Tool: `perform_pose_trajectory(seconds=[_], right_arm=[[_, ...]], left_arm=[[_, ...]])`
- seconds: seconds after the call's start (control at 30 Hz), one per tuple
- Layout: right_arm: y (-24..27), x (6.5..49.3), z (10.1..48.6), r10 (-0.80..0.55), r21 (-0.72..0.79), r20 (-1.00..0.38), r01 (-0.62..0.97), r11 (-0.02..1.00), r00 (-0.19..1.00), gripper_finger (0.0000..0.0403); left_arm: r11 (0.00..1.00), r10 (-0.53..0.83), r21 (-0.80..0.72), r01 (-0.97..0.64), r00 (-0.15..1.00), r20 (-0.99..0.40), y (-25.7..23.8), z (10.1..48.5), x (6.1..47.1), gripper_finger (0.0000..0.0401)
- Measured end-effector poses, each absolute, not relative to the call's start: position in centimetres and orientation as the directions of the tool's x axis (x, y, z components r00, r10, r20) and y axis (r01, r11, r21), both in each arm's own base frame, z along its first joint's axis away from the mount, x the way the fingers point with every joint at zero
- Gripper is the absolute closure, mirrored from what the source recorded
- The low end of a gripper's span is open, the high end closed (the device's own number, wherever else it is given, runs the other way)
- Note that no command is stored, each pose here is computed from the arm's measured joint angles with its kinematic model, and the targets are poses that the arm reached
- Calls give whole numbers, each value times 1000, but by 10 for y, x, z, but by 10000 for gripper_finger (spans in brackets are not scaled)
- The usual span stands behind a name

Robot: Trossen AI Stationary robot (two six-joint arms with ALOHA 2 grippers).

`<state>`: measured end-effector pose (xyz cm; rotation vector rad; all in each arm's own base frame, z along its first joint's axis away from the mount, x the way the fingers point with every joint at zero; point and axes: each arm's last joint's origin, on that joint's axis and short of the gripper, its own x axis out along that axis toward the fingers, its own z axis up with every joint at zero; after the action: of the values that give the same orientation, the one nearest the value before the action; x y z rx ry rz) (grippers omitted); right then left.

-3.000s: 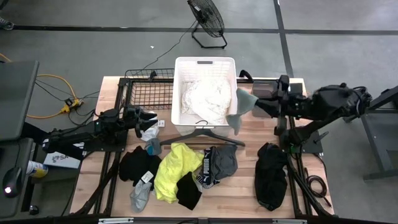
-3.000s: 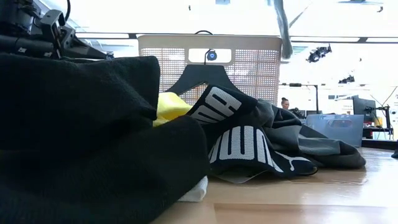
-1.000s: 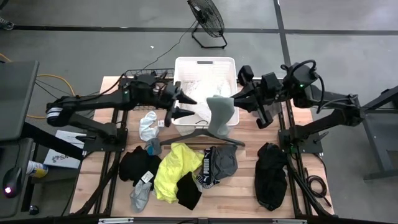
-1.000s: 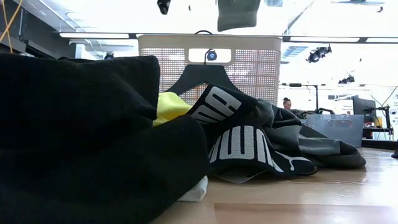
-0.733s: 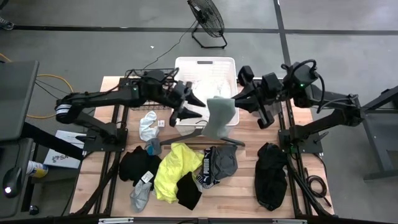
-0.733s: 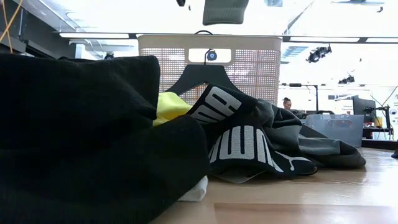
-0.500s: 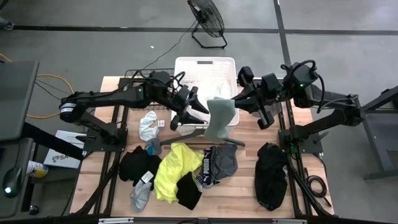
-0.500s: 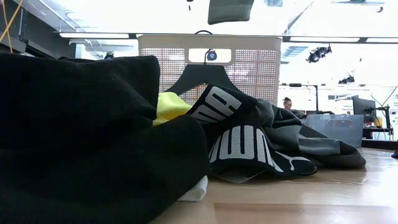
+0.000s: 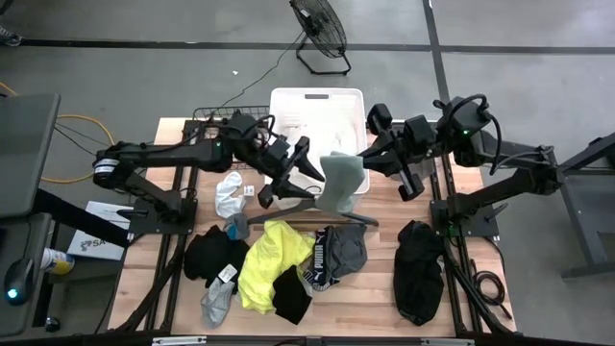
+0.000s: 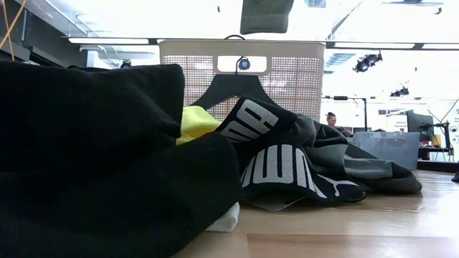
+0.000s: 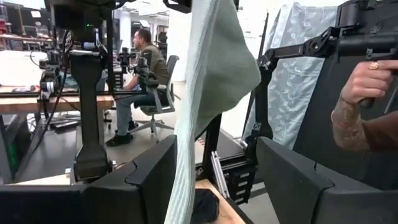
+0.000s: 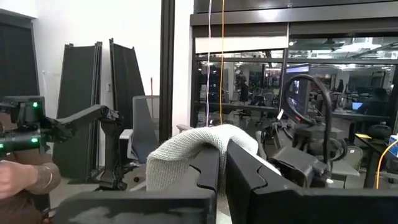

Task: Pick & Place Cloths
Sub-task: Put the right grey sock into the black bin

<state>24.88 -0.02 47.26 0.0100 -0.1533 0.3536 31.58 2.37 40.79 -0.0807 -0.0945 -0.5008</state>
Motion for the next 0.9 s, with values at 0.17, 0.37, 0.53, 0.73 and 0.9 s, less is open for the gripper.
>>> perform_pose_trajectory(seconds=[0.17, 0.37, 0.53, 0.73, 0.9], right_arm=[[0, 249, 473, 351, -35, 151, -350, 936, 924, 399], [1, 249, 472, 372, -38, 148, -371, 928, 916, 399], [0, 259, 467, 368, -51, 132, -364, 930, 920, 399], [-1, 283, 456, 372, -60, 139, -367, 928, 918, 399], [-1, 291, 452, 371, -61, 140, -365, 929, 918, 399]], left_arm=[[888, -449, -36, 459, 881, 149, 21, 409, 320, 183], [907, -408, -43, 420, 898, 163, 19, 407, 325, 183], [899, -425, -37, 437, 889, 173, 13, 406, 329, 183], [889, -445, -48, 456, 883, 149, 7, 402, 330, 183], [886, -445, -77, 458, 885, 135, 7, 401, 330, 183]])
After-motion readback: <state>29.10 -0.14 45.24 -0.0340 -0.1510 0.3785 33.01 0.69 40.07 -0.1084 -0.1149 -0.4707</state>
